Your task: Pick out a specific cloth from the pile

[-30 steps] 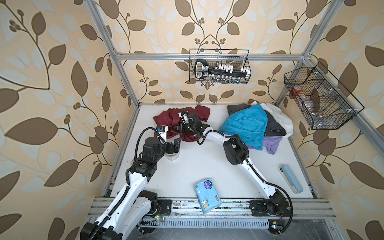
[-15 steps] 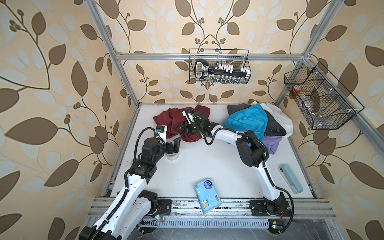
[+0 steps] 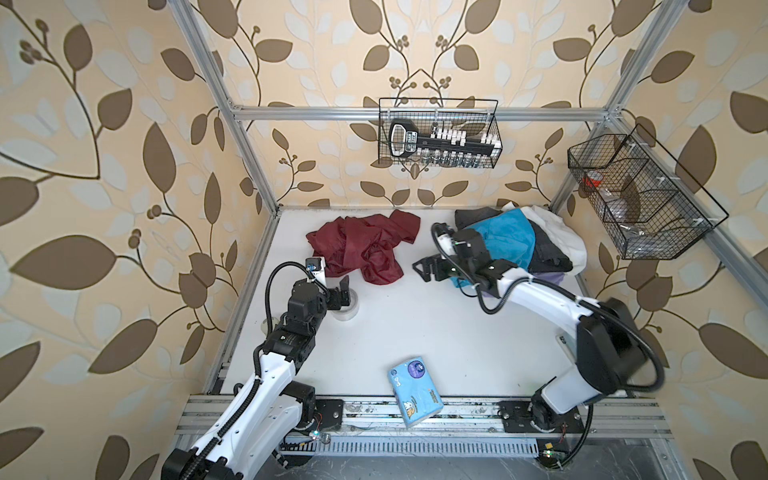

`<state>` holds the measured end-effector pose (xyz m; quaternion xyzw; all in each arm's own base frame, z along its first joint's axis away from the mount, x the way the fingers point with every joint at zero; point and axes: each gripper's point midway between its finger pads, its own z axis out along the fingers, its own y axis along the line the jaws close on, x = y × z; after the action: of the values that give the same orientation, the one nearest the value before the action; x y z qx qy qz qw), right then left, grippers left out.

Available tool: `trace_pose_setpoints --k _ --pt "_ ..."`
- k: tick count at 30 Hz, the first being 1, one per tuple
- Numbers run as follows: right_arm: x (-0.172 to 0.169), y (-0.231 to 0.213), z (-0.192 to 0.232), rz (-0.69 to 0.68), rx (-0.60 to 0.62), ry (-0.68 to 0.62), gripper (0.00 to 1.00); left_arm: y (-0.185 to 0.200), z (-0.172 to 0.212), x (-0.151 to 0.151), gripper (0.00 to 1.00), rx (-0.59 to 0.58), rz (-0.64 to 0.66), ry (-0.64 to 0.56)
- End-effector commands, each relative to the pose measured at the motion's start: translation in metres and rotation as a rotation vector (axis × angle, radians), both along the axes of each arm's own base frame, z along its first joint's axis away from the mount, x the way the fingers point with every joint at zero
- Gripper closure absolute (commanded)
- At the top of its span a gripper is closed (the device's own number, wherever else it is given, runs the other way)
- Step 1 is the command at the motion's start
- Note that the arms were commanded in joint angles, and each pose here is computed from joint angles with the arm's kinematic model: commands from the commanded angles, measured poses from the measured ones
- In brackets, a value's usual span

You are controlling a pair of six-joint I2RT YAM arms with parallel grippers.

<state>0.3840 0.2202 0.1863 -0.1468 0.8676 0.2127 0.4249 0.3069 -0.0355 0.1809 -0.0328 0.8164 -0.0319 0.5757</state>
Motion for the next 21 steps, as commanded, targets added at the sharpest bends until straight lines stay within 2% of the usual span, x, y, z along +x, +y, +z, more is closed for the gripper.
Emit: trace_pose_setpoints --k 1,4,7,9,12,16,17,21 --pt "-0.007 -0.069 0.024 -0.157 -0.039 -0.186 0.01 0.029 0.018 0.007 0.01 0.08 0.17 -0.158" --pt "-0.024 -0.131 0.032 -0.296 -0.051 -0.33 0.0 0.035 0.013 0.013 0.01 0.128 0.195 -0.216" --pt "-0.034 -0.176 0.027 -0.421 -0.09 -0.421 0.0 0.037 -0.003 0.022 0.02 0.166 0.203 -0.168" --pt "-0.038 -0.191 0.019 -0.459 -0.113 -0.457 0.01 0.031 -0.018 0.028 0.02 0.168 0.167 -0.128" --pt "-0.038 -0.203 0.012 -0.502 -0.123 -0.484 0.01 0.032 -0.032 0.033 0.02 0.165 0.167 -0.13" --pt "-0.032 -0.22 -0.018 -0.551 -0.143 -0.43 0.01 0.041 -0.053 0.041 0.02 0.137 0.199 -0.095" --pt "-0.029 -0.228 -0.034 -0.578 -0.133 -0.417 0.01 0.042 -0.064 0.044 0.01 0.129 0.198 -0.096" --pt "-0.029 -0.232 -0.048 -0.599 -0.094 -0.446 0.01 0.043 -0.086 0.056 0.01 0.138 0.193 -0.079"
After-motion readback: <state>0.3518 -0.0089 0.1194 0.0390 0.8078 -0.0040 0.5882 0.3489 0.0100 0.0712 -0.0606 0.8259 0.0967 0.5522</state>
